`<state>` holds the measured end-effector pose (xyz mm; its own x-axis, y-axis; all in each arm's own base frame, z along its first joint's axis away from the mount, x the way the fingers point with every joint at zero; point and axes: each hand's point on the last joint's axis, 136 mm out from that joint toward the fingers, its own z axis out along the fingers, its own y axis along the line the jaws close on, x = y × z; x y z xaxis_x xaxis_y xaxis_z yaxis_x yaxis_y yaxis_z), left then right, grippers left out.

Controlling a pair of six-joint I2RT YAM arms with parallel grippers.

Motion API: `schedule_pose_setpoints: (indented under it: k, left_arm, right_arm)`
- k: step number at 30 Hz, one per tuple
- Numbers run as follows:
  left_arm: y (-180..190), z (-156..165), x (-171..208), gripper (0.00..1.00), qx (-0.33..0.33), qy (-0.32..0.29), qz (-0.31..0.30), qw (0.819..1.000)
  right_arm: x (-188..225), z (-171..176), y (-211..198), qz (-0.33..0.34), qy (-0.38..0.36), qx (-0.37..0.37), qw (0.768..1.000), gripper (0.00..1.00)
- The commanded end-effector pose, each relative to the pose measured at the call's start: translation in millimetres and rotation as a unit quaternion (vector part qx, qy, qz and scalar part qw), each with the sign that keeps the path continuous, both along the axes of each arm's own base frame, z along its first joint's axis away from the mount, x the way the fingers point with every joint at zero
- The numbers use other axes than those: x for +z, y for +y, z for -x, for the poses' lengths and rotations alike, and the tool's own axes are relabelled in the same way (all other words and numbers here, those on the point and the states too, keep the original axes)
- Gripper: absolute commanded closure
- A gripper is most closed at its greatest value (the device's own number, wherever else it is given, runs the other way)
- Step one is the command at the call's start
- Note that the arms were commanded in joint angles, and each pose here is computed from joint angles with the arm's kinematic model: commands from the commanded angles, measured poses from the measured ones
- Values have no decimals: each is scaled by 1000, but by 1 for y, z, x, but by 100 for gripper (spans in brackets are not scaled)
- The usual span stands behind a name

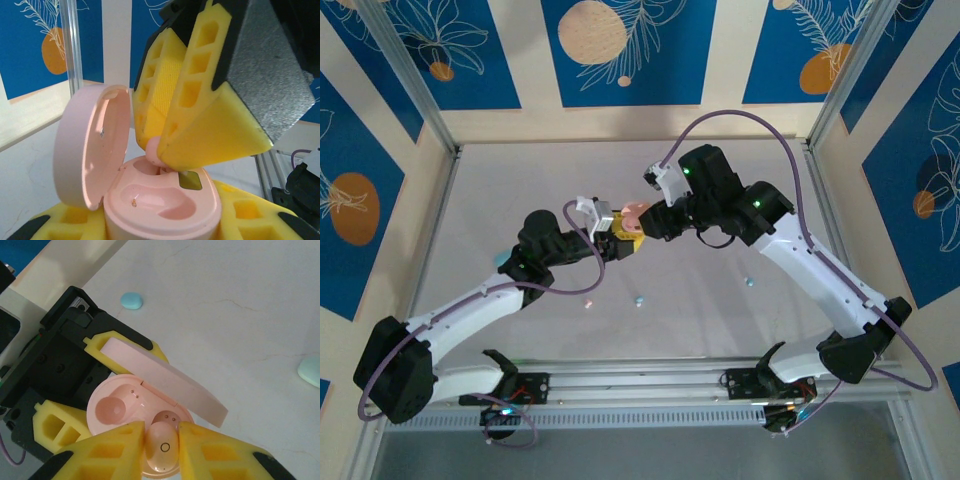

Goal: Insert wireless bluetooth earbuds into charging case

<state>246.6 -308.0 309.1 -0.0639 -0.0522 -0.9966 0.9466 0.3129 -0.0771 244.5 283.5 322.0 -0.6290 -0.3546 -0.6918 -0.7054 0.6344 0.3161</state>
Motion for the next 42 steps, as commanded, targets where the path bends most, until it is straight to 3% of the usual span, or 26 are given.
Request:
schedule_pose_setpoints:
  k: [1, 14, 21, 25, 28, 31, 36, 42]
  left_arm:
    - [1, 6, 35, 69, -8, -56, 34, 998]
    - [1, 6, 33, 69, -8, -56, 32, 998]
    - [4, 7, 33, 69, 0, -70, 30, 997]
    - [8, 7, 35, 69, 12, -76, 30, 997]
    - [15, 5, 39, 70, 35, -84, 34, 995]
    - [23, 8, 46, 70, 52, -96, 36, 993]
    - [38, 13, 56, 70, 82, -103, 30, 991]
    - [57, 20, 76, 70, 117, -106, 24, 987]
  right_arm:
    - [-6, 11, 1, 11, 23, 17, 1000, 70]
    - [22, 13, -5, -36, -1, 3, 999, 62]
    - [69, 24, -25, -135, -62, -5, 989, 55]
    - [73, 11, -52, -174, -77, -69, 979, 54]
    - [42, -20, -87, -166, -20, -186, 968, 56]
    - [-13, -41, -114, -174, 100, -269, 942, 58]
    - [-94, -47, -80, -159, 265, -233, 922, 60]
    - [-172, -32, 1, -66, 362, -161, 916, 61]
